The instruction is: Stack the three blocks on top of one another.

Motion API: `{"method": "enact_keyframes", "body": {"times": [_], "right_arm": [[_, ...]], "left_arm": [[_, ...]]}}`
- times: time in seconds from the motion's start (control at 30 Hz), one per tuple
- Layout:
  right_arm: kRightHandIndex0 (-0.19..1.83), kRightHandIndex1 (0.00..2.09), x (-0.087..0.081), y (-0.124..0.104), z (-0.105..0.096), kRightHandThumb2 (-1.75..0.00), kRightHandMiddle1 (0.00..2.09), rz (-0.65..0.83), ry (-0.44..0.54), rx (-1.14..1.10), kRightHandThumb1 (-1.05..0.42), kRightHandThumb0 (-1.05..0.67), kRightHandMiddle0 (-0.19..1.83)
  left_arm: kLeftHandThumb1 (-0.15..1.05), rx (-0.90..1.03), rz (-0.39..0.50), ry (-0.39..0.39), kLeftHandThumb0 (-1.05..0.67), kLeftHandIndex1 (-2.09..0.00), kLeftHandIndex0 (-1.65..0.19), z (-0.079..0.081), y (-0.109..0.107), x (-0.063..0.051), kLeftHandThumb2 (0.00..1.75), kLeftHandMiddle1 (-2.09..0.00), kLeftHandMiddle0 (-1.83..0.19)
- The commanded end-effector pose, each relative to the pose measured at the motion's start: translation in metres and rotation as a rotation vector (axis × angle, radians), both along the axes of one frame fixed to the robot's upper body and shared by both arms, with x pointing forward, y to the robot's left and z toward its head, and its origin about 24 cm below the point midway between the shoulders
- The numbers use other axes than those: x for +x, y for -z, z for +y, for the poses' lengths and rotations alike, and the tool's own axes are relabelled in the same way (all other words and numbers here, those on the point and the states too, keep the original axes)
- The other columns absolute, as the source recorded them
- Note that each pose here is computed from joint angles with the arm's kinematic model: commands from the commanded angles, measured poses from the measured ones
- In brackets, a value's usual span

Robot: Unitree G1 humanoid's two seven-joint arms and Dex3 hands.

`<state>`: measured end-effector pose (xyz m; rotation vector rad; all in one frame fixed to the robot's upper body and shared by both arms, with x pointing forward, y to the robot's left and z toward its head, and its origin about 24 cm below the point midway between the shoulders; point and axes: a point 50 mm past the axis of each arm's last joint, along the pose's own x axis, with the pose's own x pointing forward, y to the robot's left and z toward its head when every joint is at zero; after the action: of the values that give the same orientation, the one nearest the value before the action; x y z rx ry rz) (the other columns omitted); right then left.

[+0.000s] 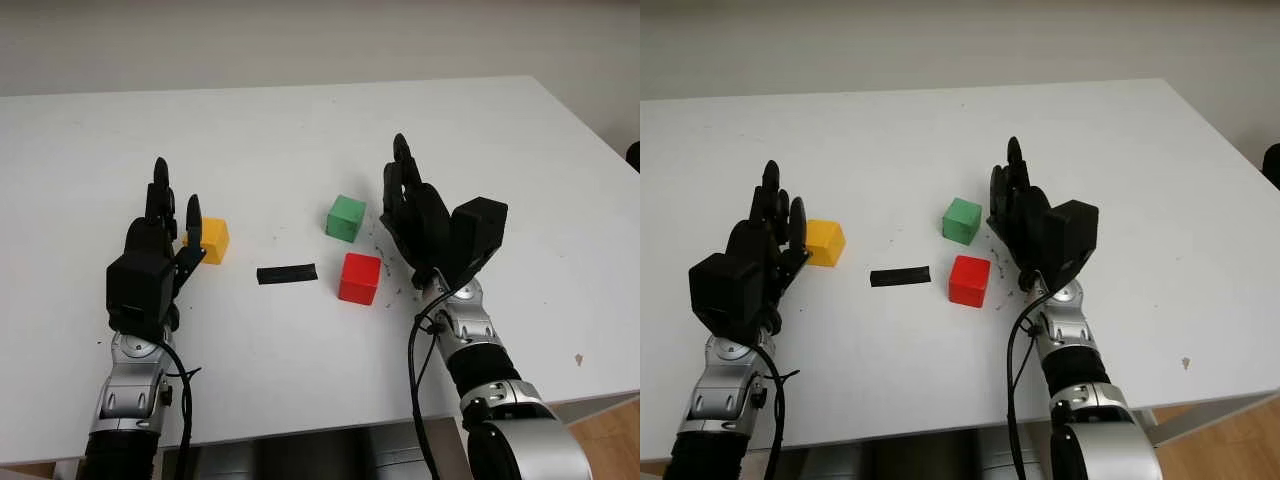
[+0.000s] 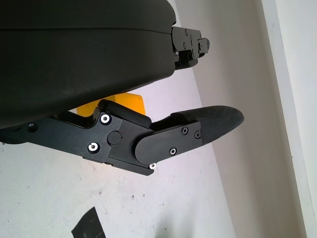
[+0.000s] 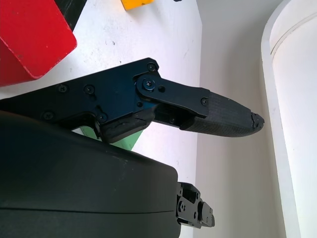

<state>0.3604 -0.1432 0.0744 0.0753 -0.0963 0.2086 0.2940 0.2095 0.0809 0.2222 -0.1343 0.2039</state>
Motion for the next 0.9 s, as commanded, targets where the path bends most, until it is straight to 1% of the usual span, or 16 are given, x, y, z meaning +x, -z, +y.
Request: {"method": "enact_keyframes", "body": {"times": [0.0, 0.23, 0.33, 0.43, 0.47, 0.5, 0.53, 0.57, 0.6, 0.63, 0.67, 0.7, 0.77, 0.87], "right_arm": [[-0.19, 0.00, 0.002, -0.006, -0.003, -0.70, 0.00, -0.018, 0.000, -0.006, -1.05, -0.82, -0.19], [-0.19, 0.00, 0.005, -0.009, -0.005, -0.70, 0.00, -0.030, -0.001, -0.010, -1.05, -0.81, -0.19], [-0.19, 0.00, 0.005, -0.011, -0.011, -0.70, 0.00, -0.045, -0.001, -0.015, -1.05, -0.80, -0.19], [-0.19, 0.00, 0.005, -0.021, -0.027, -0.58, 0.00, -0.085, 0.003, -0.005, -1.05, -0.78, -0.19], [-0.15, 0.03, 0.005, -0.024, -0.030, -0.48, 0.02, -0.094, 0.003, -0.007, -1.05, -0.76, -0.15], [-0.14, 0.03, 0.006, -0.028, -0.035, -0.44, 0.03, -0.108, 0.006, -0.019, -1.05, -0.76, -0.13], [-0.01, 0.10, 0.007, -0.036, -0.043, -0.30, 0.11, -0.144, -0.008, -0.067, -1.04, -0.75, -0.03], [0.18, 0.20, 0.008, -0.046, -0.050, -0.15, 0.34, -0.176, -0.035, -0.136, -1.00, -0.68, 0.06], [0.26, 0.25, 0.008, -0.052, -0.055, -0.09, 0.45, -0.195, -0.055, -0.185, -0.97, -0.65, 0.09], [0.30, 0.27, 0.009, -0.059, -0.059, -0.07, 0.50, -0.218, -0.086, -0.235, -0.95, -0.63, 0.11], [0.35, 0.30, 0.010, -0.071, -0.063, -0.04, 0.53, -0.256, -0.134, -0.319, -0.91, -0.61, 0.13], [0.45, 0.30, 0.011, -0.082, -0.066, -0.04, 0.49, -0.284, -0.171, -0.389, -0.81, -0.54, 0.27], [0.56, 0.25, 0.013, -0.098, -0.069, -0.05, 0.34, -0.315, -0.224, -0.487, -0.71, -0.42, 0.46], [0.60, 0.22, 0.016, -0.115, -0.068, -0.05, 0.28, -0.335, -0.290, -0.578, -0.66, -0.33, 0.53]], "left_arm": [[1.05, -0.004, -0.007, -0.004, -0.71, -0.04, 0.04, 0.000, 0.000, -0.001, 0.69, -0.07, 0.03], [1.05, -0.012, -0.013, 0.000, -0.73, -0.03, 0.05, -0.001, -0.002, 0.002, 0.67, -0.06, 0.04], [1.05, -0.009, -0.012, -0.003, -0.73, -0.03, 0.05, -0.001, -0.003, 0.003, 0.68, -0.06, 0.04], [1.05, -0.012, -0.017, -0.006, -0.74, -0.02, 0.05, -0.001, -0.003, 0.001, 0.68, -0.06, 0.04], [1.05, -0.014, -0.019, -0.005, -0.74, -0.02, 0.06, 0.000, -0.003, 0.001, 0.68, -0.06, 0.05], [1.05, -0.015, -0.020, -0.004, -0.74, -0.02, 0.06, 0.000, -0.004, 0.000, 0.67, -0.06, 0.05], [1.05, -0.014, -0.022, -0.004, -0.74, -0.02, 0.06, 0.000, -0.004, 0.000, 0.67, -0.06, 0.05], [1.05, -0.012, -0.023, -0.006, -0.73, -0.02, 0.06, 0.001, -0.005, 0.000, 0.67, -0.06, 0.04], [1.05, -0.011, -0.023, -0.007, -0.73, -0.02, 0.05, 0.001, -0.005, -0.001, 0.67, -0.06, 0.04], [1.05, -0.011, -0.024, -0.007, -0.73, -0.02, 0.05, 0.001, -0.005, -0.001, 0.67, -0.06, 0.04], [1.05, -0.007, -0.026, -0.006, -0.73, -0.02, 0.05, 0.001, -0.005, -0.001, 0.67, -0.06, 0.04], [1.05, -0.005, -0.028, -0.007, -0.72, -0.02, 0.04, 0.000, -0.005, -0.001, 0.67, -0.07, 0.03], [1.05, 0.001, -0.031, -0.009, -0.72, -0.02, 0.03, 0.000, -0.005, 0.000, 0.68, -0.07, 0.02], [1.05, 0.006, -0.024, -0.007, -0.72, -0.02, 0.03, -0.001, -0.004, 0.000, 0.69, -0.07, 0.02]]}}
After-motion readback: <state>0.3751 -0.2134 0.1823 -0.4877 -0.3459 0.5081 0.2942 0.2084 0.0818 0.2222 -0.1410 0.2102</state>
